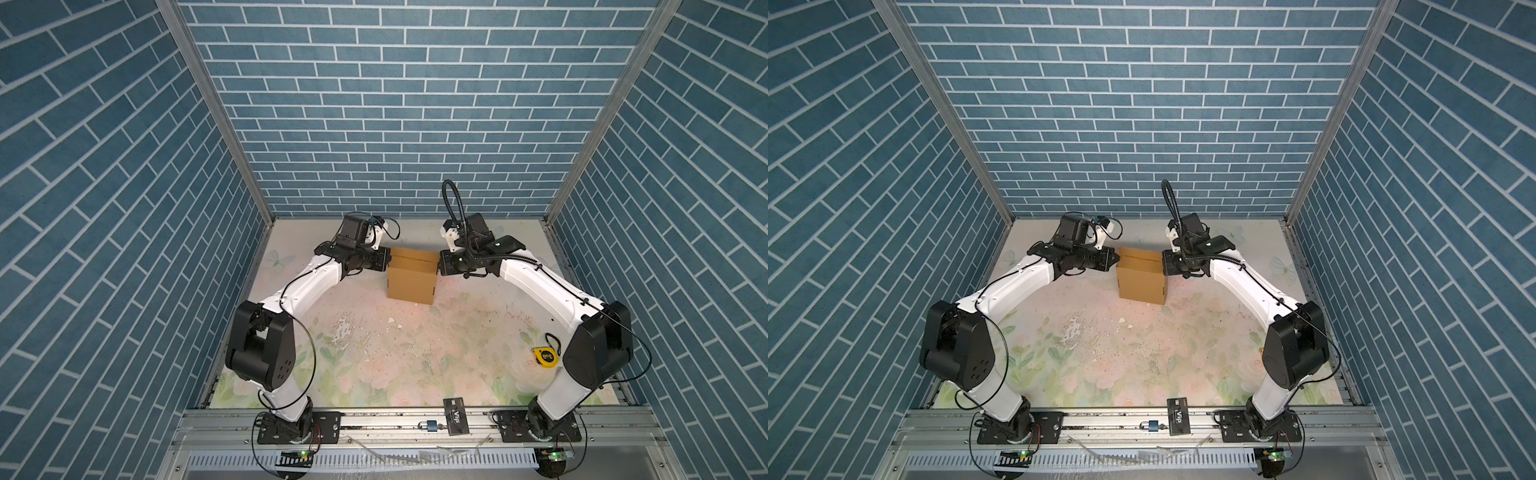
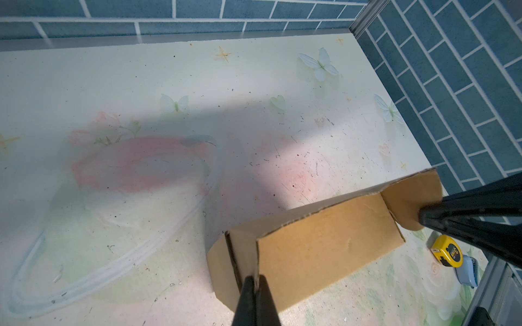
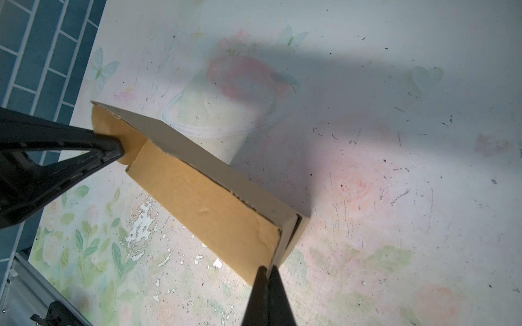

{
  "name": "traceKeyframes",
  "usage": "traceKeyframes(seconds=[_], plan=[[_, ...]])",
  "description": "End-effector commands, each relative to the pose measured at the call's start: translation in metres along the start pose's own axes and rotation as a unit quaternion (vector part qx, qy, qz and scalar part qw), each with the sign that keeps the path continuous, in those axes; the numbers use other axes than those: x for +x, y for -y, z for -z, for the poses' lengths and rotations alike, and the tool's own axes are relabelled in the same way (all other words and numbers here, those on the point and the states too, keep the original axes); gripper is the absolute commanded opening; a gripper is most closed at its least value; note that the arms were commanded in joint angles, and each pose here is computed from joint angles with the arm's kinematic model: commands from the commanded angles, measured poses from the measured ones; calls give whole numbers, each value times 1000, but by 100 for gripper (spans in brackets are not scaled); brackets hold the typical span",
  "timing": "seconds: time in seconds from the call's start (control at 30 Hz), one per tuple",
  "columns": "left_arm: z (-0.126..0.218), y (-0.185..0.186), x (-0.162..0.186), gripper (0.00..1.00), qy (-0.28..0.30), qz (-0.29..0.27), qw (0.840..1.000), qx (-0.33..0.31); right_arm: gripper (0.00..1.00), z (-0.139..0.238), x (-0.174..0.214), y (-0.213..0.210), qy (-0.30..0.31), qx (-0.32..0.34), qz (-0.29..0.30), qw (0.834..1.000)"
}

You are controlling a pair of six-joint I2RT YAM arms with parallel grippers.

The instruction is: Fold the paper box

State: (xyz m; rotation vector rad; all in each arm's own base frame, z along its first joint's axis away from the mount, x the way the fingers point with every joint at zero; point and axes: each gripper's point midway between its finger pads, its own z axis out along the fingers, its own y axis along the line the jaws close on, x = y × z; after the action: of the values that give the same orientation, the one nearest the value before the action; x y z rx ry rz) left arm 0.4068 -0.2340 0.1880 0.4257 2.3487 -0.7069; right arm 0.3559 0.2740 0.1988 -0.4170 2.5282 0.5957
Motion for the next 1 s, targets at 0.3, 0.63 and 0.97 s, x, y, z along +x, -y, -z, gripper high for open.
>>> traceKeyframes(seconds=[0.3, 0.63, 0.97], plan=[[-12, 21, 47, 1, -68, 7, 997, 34, 0, -14, 8, -20, -5, -2, -6, 1000], [-15, 18, 52, 1, -66, 12, 997, 32, 0, -13, 6, -20, 16, 13, -18, 1000], [-14, 19, 51, 1, -65, 14, 997, 35, 0, -12, -1, -29, 21, -7, -51, 998]])
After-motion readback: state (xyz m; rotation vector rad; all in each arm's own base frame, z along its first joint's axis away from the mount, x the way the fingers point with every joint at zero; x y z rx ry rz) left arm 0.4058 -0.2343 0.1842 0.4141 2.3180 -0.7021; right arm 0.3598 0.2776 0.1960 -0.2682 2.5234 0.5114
